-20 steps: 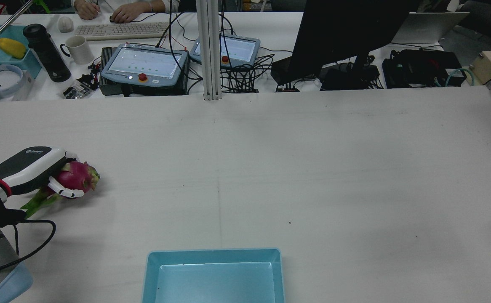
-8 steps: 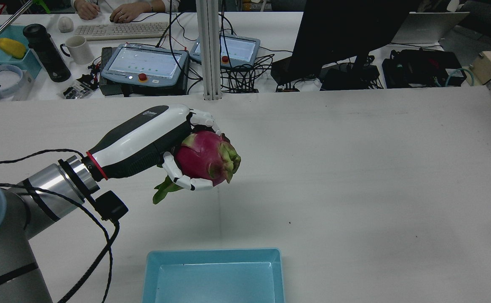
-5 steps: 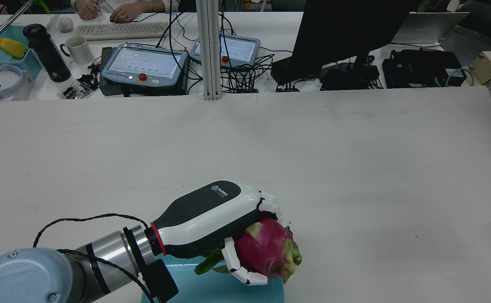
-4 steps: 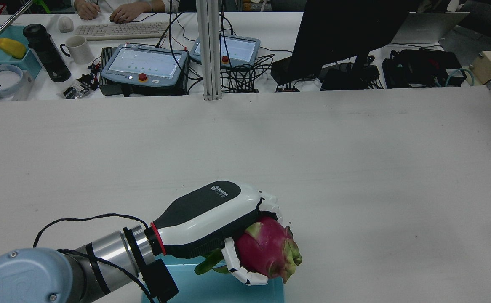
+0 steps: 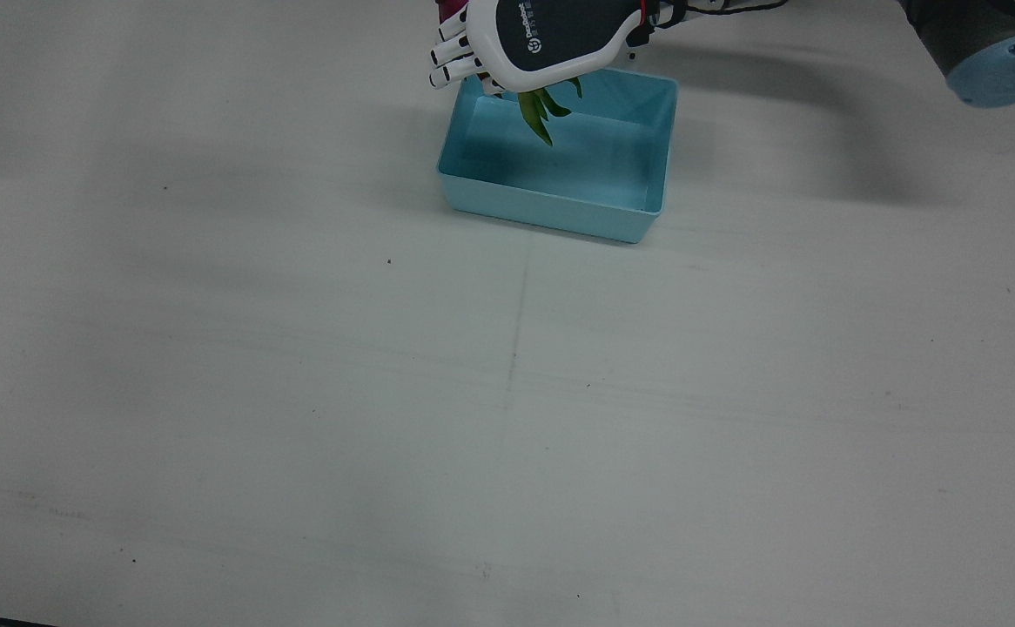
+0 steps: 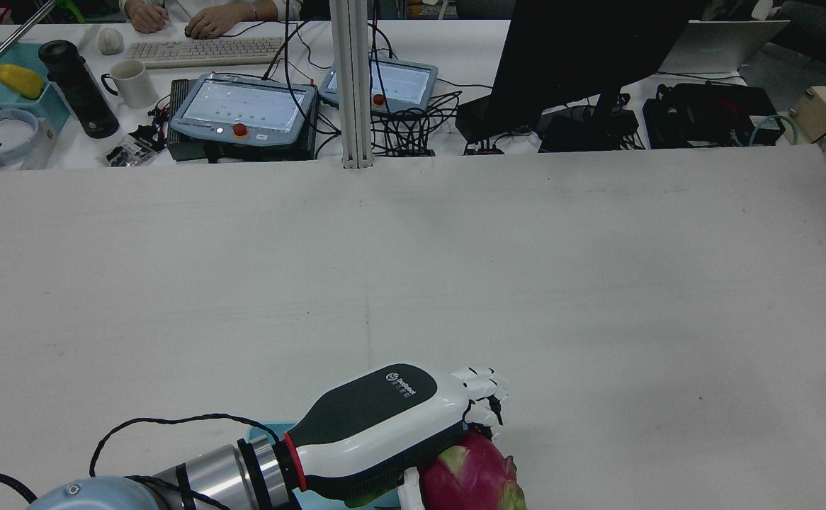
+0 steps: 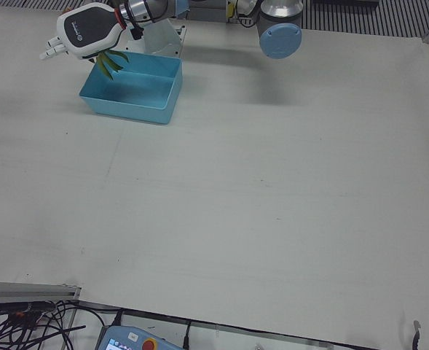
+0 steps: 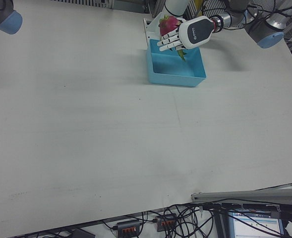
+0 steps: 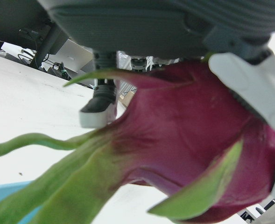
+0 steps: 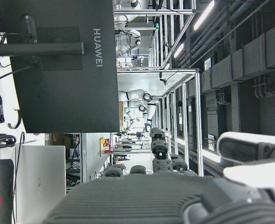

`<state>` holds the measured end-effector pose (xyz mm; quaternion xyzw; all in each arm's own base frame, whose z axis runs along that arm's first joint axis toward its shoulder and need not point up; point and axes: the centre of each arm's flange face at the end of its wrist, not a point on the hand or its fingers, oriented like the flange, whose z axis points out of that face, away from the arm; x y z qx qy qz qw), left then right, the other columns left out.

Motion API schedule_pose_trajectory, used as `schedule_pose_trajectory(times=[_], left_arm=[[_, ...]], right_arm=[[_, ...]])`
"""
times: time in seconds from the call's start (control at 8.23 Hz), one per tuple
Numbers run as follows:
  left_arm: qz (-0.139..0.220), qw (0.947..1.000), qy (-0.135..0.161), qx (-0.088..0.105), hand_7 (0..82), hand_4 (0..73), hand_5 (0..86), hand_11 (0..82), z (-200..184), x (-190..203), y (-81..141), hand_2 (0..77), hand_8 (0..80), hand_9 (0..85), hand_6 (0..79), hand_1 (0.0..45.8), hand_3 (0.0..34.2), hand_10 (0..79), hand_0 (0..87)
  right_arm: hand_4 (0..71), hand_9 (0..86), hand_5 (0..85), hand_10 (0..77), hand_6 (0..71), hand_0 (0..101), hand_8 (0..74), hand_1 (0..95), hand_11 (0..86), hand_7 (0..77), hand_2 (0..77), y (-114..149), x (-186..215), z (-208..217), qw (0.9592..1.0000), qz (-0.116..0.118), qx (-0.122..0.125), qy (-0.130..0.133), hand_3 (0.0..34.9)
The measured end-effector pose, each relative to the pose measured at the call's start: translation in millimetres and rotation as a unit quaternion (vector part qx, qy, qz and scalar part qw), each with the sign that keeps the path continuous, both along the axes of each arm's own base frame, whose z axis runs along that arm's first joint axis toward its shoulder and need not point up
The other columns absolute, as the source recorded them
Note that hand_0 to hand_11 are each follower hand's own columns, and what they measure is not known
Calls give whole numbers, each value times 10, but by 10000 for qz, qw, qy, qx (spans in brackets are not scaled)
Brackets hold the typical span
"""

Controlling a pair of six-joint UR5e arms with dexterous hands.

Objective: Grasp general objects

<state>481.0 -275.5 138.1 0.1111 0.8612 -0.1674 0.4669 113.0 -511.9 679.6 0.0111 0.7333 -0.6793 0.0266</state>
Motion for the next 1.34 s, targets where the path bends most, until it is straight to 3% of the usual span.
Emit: schedule_pose_trajectory(times=[0.24, 0.49, 0.61, 0.73, 0.97, 1.21, 1.34], left_arm=[[-14, 10000, -57, 10, 278, 207, 409, 611, -19, -6, 2, 409, 60, 104, 131, 0, 0, 731, 534], [-76, 9998, -171, 34, 267, 191, 420, 622, -77, -45, -23, 404, 16, 55, 109, 0, 0, 731, 537], [-108, 9996, -273, 45, 207, 76, 447, 273, -73, -65, -32, 322, 11, 22, 33, 0, 8, 736, 556], [-129, 9992, -370, 51, 169, 55, 453, 0, -62, -84, -36, 245, 16, 22, 11, 0, 0, 731, 558], [-149, 9988, -463, 56, 54, 11, 453, 0, -72, -109, -42, 235, 16, 11, 5, 0, 2, 731, 583], [-218, 9988, -432, 67, 33, 0, 453, 0, -189, -158, -98, 224, 11, 5, 5, 0, 0, 731, 583], [-378, 9985, -388, 52, 11, 0, 458, 93, -237, -267, -236, 240, 11, 5, 5, 0, 10, 731, 585]], right_arm=[[0, 5, 0, 0, 0, 0, 0, 60, 5, 0, 747, 0, -2, 0, 10000, -1, 0, 2, 0], [0, 5, 0, 0, 0, 0, 0, 60, 5, 0, 747, -1, -3, 0, 10000, -1, 0, 0, 0], [0, 5, 0, 0, 0, 0, 0, 60, 5, 0, 747, -1, -3, 0, 10000, -1, 0, -1, 0], [0, 5, 0, 0, 0, 0, 0, 60, 5, 0, 747, -1, -2, 0, 10000, -1, 0, -3, 0], [0, 5, 0, 0, 0, 0, 0, 60, 5, 0, 747, 0, -2, 0, 10000, -2, 0, -4, 0], [0, 5, 0, 0, 0, 0, 0, 60, 5, 0, 747, 0, -1, 0, 10000, -2, 0, -4, 0], [0, 5, 0, 0, 0, 0, 0, 60, 5, 0, 747, 0, 1, 0, 10000, 1, 0, -4, 0]])
